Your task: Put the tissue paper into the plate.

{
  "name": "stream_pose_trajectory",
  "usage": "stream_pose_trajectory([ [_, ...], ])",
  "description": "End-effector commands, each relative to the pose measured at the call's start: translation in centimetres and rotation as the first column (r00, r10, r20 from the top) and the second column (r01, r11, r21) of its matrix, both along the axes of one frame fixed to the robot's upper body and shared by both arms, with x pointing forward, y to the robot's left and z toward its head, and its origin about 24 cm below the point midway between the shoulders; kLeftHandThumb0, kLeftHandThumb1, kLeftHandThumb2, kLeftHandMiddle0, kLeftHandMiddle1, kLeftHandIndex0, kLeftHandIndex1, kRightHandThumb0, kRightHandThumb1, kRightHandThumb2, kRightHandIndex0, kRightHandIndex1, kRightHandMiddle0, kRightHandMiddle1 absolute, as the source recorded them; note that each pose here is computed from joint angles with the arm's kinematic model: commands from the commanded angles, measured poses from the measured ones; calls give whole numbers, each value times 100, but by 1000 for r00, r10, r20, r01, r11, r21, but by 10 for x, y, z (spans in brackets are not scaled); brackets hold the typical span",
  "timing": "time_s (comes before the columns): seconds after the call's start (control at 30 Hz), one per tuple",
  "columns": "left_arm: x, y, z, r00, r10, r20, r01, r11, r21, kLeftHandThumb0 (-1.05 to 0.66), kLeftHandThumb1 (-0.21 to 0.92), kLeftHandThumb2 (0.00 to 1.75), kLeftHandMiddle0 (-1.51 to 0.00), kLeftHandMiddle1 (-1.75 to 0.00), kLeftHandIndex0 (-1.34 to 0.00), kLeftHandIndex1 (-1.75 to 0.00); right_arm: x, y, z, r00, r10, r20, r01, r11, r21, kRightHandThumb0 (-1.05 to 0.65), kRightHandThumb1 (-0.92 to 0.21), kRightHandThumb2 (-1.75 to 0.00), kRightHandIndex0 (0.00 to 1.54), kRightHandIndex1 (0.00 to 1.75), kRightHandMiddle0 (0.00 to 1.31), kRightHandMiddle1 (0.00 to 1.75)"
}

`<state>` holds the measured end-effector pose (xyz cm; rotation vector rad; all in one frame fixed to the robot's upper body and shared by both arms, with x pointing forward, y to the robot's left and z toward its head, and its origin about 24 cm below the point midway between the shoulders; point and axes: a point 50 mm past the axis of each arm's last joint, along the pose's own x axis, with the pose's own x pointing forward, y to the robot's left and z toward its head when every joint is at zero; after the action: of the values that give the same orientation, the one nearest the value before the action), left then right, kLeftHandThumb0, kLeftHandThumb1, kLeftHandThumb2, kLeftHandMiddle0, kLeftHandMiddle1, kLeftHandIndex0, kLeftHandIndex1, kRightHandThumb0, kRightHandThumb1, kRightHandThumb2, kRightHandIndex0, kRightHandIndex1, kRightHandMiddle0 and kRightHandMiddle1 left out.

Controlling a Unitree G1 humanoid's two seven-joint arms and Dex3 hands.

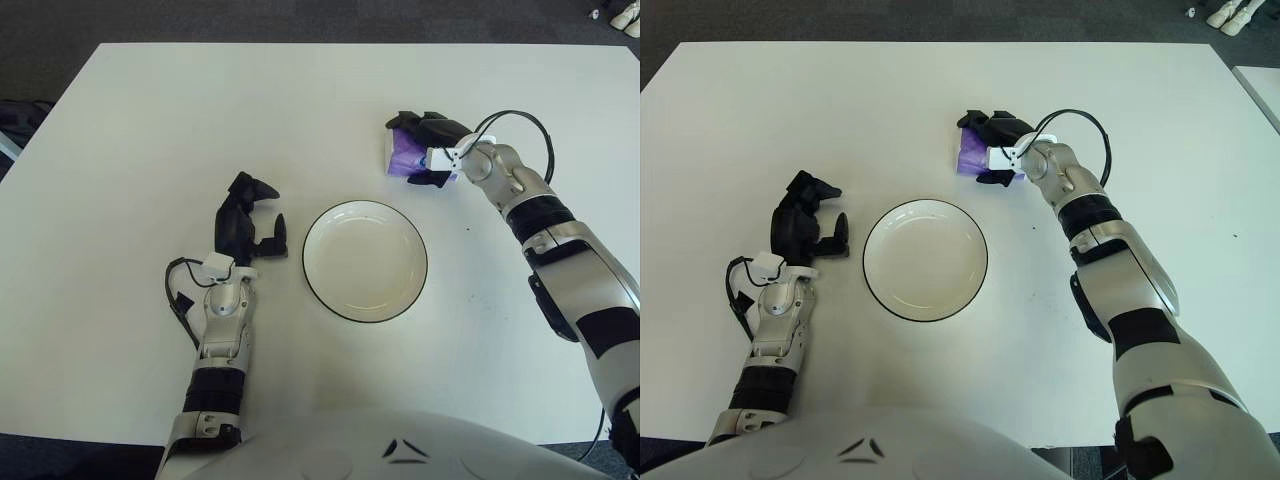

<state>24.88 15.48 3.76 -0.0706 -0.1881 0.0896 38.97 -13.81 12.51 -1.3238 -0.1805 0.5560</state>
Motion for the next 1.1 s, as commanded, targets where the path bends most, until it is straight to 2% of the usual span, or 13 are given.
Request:
stream_pose_trajectory([
  [0.0, -23, 4, -41, 981, 21, -193, -22, 1000, -3, -1, 5, 161, -81, -169, -60, -175, -36, -13, -90, 949, -43, -312, 17, 996, -84, -23, -29, -128, 38, 173, 48, 167],
  [0.07, -23, 4, -41, 981, 19, -191, -20, 1000, -3, -1, 5, 162, -81, -171, -60, -175, -36, -13, -91, 955, -59, -291, 43, 997, -59, -12, -25, -135, 48, 174, 55, 166],
  [0.1, -23, 4, -41, 982, 19, -190, -20, 1000, -3, -1, 5, 163, -80, -172, -60, -175, -36, -14, -92, 957, -65, -282, 53, 997, -51, -8, -18, -143, 57, 174, 59, 167],
  [0.2, -23, 4, -41, 982, 19, -190, -20, 1000, -3, -1, 4, 164, -80, -174, -60, -175, -35, -14, -91, 961, -78, -266, 69, 997, -42, -3, -7, -158, 73, 174, 61, 172],
  [0.4, -23, 5, -42, 981, 20, -194, -22, 1000, -6, -1, 3, 166, -81, -175, -62, -175, -34, -12, -87, 970, -109, -219, 115, 993, 13, -1, 5, -169, 92, 161, 66, 174],
  [0.63, -23, 5, -42, 981, 23, -193, -25, 1000, -10, -1, 3, 165, -80, -175, -61, -175, -39, -13, -81, 977, -106, -187, 126, 988, 95, 0, 8, -172, 97, 158, 68, 175],
  [0.73, -22, 5, -42, 980, 26, -195, -29, 999, -12, -1, 4, 164, -80, -174, -60, -175, -41, -15, -65, 985, -83, -154, 110, 978, 177, 0, 9, -172, 98, 158, 68, 175],
  [0.97, -22, 6, -42, 982, 29, -189, -31, 999, -10, -1, 6, 162, -79, -173, -59, -175, -39, -17, -45, 989, -89, -117, 121, 944, 308, 0, 10, -173, 99, 158, 69, 175],
  [1.07, -22, 6, -42, 982, 27, -189, -29, 1000, -10, -1, 6, 162, -79, -173, -59, -175, -35, -20, -35, 988, -103, -111, 141, 898, 417, 0, 11, -174, 99, 158, 70, 175],
])
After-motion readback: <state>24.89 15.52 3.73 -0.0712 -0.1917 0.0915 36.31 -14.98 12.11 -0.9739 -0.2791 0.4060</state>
